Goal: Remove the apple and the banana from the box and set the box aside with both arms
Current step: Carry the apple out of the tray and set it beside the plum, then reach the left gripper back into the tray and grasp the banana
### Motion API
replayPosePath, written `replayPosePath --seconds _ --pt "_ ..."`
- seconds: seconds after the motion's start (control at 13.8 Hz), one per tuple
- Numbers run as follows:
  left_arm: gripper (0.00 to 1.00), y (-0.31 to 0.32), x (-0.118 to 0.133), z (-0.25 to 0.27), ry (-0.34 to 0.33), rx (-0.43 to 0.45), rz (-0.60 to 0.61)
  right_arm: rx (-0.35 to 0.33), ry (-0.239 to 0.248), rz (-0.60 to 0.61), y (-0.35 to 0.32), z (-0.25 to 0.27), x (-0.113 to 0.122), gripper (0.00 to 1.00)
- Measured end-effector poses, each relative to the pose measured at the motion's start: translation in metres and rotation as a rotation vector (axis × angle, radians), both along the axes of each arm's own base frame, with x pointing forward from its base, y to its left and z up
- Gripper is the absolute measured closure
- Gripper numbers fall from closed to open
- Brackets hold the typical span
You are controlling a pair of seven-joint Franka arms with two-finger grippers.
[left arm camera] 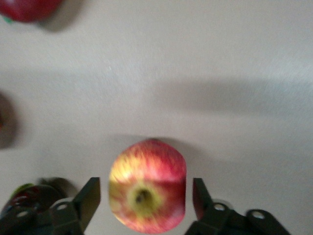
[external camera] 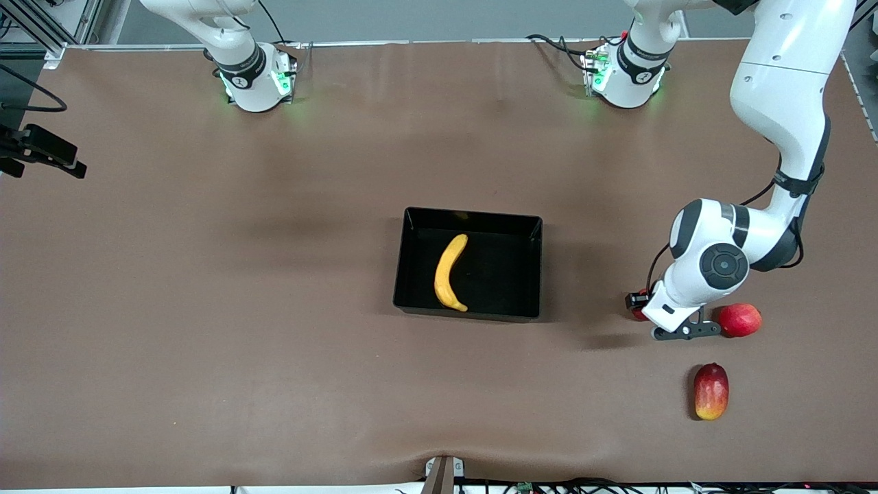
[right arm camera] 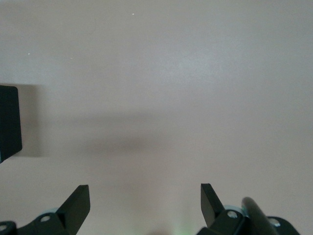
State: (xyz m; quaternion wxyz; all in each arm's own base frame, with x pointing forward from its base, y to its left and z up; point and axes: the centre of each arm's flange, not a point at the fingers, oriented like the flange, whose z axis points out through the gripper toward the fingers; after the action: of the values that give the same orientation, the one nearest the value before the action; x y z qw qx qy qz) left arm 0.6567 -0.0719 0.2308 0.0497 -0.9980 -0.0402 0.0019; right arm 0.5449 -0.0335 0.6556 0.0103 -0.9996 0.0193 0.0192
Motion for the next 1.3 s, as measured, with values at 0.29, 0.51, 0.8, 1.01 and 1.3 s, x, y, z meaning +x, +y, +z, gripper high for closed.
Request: replayPosePath --seconds 0.29,0.51,0.8,1.01,1.3 --pt "0.00 -0.025 0.009 0.088 -0.063 -0.003 -0.022 0.000 0.000 0.000 0.000 0.000 0.000 0.00" --pt "0.00 -0.111 -0.015 0.144 -0.066 -0.045 -0.100 0.000 0.000 0.001 0.001 0.000 0.000 0.00" --pt "0.00 -0.257 -0.073 0.153 -0.048 -0.130 -0.172 0.000 0.002 0.001 0.001 -0.001 0.001 0.00" --pt "0.00 -0.358 -0.117 0.121 -0.006 -0.165 -0.258 -0.001 0.034 -0.001 -0.001 -0.018 0.010 0.00" --pt "0.00 -0.407 -0.118 0.057 -0.003 -0.171 -0.289 -0.007 0.078 -0.009 -0.006 -0.043 0.023 0.00"
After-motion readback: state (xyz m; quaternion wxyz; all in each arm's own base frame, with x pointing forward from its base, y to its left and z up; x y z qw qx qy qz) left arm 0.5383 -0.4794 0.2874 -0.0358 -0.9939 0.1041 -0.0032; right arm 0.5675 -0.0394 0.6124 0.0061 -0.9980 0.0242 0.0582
